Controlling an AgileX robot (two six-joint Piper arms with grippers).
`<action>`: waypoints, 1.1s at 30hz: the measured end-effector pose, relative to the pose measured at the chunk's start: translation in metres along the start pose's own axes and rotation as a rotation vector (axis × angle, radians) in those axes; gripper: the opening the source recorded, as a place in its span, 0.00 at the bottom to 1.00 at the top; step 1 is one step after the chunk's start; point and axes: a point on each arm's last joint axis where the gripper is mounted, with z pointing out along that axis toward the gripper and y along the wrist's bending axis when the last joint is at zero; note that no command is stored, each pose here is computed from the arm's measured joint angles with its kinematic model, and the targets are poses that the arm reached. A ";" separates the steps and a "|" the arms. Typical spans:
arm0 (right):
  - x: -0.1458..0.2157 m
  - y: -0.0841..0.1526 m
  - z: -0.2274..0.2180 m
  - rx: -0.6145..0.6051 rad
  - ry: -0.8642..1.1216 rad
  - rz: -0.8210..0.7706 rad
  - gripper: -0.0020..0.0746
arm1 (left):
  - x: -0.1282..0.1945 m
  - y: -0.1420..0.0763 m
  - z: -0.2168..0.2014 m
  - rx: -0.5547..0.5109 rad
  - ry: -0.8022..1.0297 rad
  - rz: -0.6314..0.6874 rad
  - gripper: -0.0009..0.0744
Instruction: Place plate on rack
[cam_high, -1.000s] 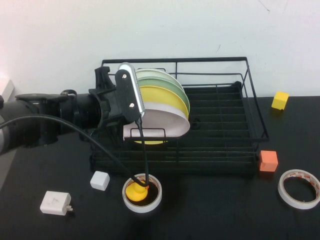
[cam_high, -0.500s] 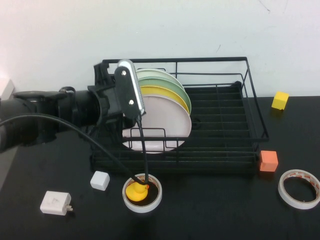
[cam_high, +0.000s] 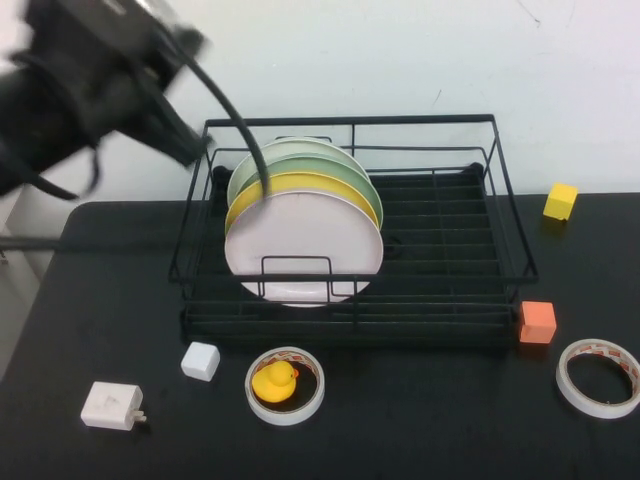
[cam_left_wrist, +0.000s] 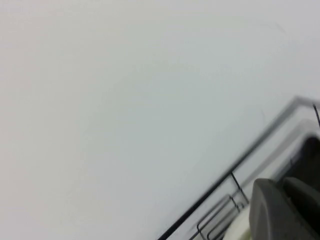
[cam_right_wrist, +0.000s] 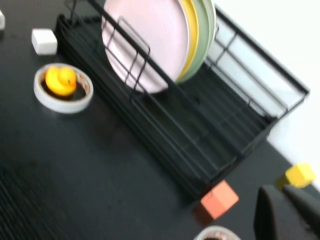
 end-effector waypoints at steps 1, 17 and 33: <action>-0.001 0.001 -0.001 -0.002 -0.007 -0.006 0.03 | -0.006 0.004 -0.008 -0.032 -0.011 -0.052 0.03; -0.002 0.002 -0.003 -0.003 -0.021 -0.016 0.03 | 0.006 -0.015 -0.113 -0.143 -0.076 -0.395 0.01; -0.002 0.002 -0.003 -0.004 -0.023 -0.015 0.03 | 0.090 -0.078 -0.182 -0.088 -0.046 -0.467 0.01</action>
